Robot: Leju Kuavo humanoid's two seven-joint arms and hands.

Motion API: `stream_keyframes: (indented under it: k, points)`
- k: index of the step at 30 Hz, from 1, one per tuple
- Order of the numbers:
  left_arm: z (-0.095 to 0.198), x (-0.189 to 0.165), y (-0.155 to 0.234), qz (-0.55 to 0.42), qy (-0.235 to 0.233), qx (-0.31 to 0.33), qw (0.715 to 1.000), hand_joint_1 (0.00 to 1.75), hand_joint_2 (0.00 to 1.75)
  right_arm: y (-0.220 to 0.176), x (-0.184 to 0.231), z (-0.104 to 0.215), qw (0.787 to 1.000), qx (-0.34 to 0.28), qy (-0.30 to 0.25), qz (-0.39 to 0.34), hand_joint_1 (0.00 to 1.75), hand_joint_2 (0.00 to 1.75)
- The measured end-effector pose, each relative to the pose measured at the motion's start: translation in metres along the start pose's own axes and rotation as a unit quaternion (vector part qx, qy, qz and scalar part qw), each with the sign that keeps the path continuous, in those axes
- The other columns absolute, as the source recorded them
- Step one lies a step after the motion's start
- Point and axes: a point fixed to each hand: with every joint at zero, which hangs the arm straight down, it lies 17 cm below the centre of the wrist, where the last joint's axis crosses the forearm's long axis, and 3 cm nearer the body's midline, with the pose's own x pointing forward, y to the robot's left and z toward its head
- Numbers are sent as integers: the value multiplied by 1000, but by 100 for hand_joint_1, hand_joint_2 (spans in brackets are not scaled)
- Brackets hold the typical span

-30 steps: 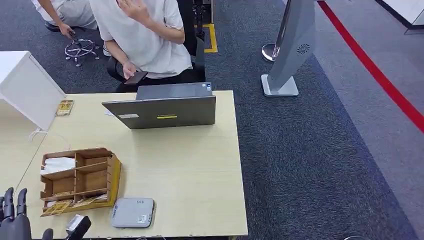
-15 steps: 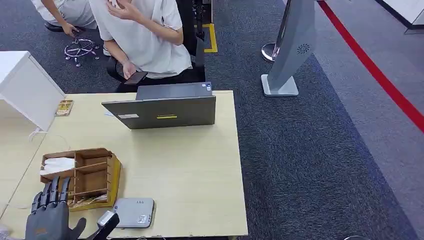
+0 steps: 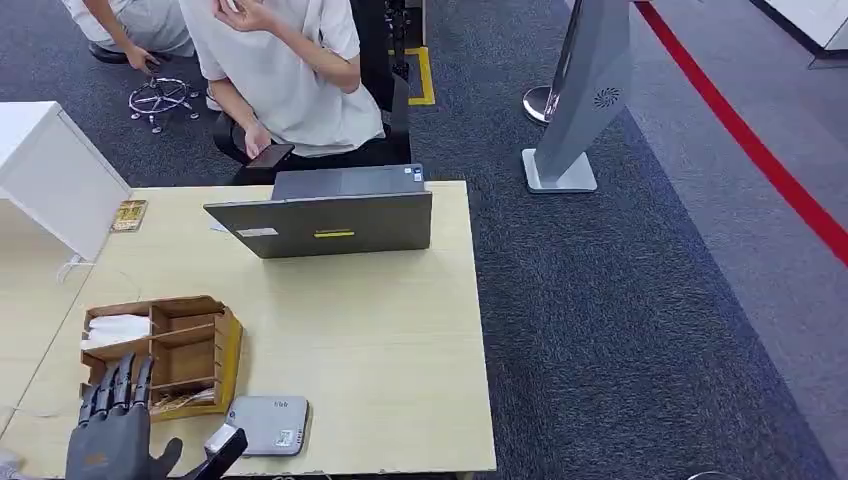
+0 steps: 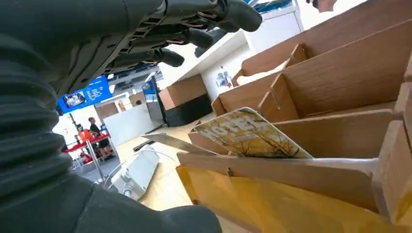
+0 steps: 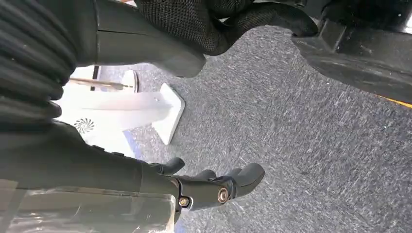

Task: Pass the card to the sensor for recognition and then transmit it.

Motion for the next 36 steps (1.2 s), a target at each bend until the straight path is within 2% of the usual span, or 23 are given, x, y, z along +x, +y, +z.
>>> stream_keyframes:
  k: [6,17,34,35,36]
  points:
    - [2,7,-7,1,2,-13,1000,0,175,1,1,0,1000,2,-4,6,0,175]
    - [-6,-7,0,-14,21,-5,1000,0,175,3,1,-1,1000,6,-8,20,0,175]
    - [-15,-9,7,-20,20,1,1000,3,175,4,0,-2,1000,6,-6,24,0,175]
    - [-15,-9,7,-20,20,1,1000,175,175,4,0,-2,1000,6,-6,24,0,175]
    - [-15,-9,7,-20,20,1,1000,175,175,4,0,-2,1000,6,-6,24,0,175]
